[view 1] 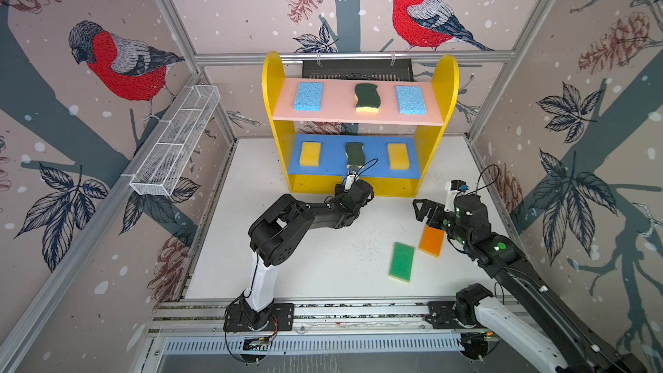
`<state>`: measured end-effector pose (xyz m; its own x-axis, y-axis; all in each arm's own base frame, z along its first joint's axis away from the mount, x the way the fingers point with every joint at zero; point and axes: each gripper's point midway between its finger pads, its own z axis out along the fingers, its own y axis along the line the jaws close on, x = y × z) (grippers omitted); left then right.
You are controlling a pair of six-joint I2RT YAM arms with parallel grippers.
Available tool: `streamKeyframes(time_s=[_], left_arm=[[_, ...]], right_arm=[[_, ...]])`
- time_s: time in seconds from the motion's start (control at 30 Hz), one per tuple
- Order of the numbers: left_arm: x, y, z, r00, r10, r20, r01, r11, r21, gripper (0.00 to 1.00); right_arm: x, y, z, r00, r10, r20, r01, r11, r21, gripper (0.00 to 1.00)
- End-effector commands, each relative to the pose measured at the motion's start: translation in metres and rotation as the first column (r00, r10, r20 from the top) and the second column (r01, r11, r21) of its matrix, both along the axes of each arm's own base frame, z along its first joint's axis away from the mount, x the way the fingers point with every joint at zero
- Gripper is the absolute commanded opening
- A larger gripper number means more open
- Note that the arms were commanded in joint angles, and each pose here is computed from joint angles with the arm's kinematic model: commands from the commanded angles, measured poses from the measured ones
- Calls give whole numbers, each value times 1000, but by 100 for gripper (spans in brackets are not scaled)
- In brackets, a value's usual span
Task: Arrange cleaning sponges on a shelf
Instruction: Place the cleaning sponge on the shelf.
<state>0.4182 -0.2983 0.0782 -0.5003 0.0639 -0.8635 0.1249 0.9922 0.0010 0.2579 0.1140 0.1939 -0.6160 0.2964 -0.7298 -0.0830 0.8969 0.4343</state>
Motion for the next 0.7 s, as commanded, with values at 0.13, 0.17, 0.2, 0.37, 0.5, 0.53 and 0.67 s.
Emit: streamKeyframes(time_s=[0.13,0.17,0.2,0.37,0.5,0.53,0.67], left_arm=[[-17,3,26,999,-32,21,33,999,-31,79],[-20,4,29,999,-35,21,36,999,-32,79],[-23,6,33,999,-34,23,35,999,-33,79],[-45,20,44,999,-33,21,33,999,-40,79],[-63,39,56,1000,-20,13,20,999,-34,79],[-67,45,59,1000,-14,11,14,999,-31,79],[-82,71,71,1000,29,9,-29,999,-23,79]], right_arm=[[-4,13,0,998,56,-2,-56,996,65,100],[-5,16,0,998,67,-3,-67,995,75,100],[-6,20,-1,996,85,-6,-85,992,89,100],[-13,38,-7,989,148,-8,-144,973,181,97],[-18,61,-13,979,201,-13,-191,945,266,92],[-19,67,-13,978,208,-8,-198,943,269,92],[-22,91,-14,974,226,5,-221,947,234,92]])
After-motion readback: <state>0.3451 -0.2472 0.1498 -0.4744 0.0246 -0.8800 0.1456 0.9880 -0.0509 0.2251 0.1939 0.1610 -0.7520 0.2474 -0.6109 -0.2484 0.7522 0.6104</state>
